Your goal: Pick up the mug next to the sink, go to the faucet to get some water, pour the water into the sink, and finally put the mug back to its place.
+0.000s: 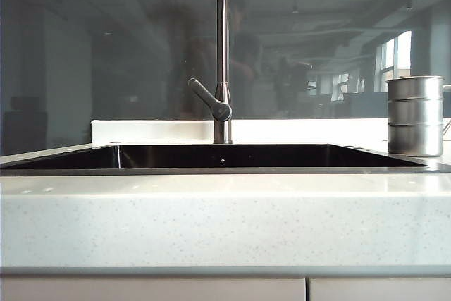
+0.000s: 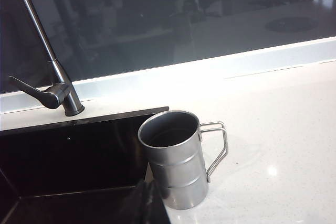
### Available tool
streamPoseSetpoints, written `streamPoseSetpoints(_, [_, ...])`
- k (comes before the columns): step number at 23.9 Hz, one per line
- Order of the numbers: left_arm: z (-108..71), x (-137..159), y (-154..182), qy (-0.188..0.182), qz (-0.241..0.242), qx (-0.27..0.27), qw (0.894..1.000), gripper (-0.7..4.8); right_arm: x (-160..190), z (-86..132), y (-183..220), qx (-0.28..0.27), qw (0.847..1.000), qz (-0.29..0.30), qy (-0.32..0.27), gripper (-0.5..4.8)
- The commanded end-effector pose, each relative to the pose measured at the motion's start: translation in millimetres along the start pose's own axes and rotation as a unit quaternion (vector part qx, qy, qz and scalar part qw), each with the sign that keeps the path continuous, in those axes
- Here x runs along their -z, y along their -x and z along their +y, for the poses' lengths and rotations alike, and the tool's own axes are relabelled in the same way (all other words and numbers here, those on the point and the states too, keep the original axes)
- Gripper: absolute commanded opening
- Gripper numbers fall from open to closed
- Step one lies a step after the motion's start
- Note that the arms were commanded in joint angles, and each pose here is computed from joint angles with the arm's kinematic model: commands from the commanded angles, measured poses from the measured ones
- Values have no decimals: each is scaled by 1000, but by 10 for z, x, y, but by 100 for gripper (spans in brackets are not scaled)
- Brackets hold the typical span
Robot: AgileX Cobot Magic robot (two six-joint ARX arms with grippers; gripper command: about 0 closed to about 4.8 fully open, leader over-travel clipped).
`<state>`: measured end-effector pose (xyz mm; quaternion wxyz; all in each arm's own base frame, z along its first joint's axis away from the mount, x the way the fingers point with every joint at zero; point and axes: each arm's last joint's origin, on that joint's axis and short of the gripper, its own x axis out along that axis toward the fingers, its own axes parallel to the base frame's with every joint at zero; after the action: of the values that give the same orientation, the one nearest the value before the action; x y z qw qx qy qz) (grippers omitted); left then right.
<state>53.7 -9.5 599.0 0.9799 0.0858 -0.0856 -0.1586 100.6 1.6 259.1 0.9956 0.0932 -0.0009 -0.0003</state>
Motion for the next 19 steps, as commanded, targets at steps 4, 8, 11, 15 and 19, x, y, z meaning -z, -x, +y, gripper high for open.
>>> streamPoseSetpoints(4, [-66,-41,131,1,-20,45,999,-5,-26,5,3,-2,1000,-10,0,-5])
streamPoseSetpoints(8, [-64,-38,124,-1,-19,44,999,-5,-26,5,3,-1,1000,-10,0,-5])
streamPoseSetpoints(11, [-66,-19,124,-8,-10,46,999,-5,-26,5,3,-2,1000,-10,0,-5])
streamPoseSetpoints(15, [-58,-10,121,10,-3,31,999,-5,-26,5,3,-2,1000,-10,0,-5])
streamPoseSetpoints(19, [-22,174,-25,26,57,17,998,-5,-26,5,3,-1,1000,-10,0,-5])
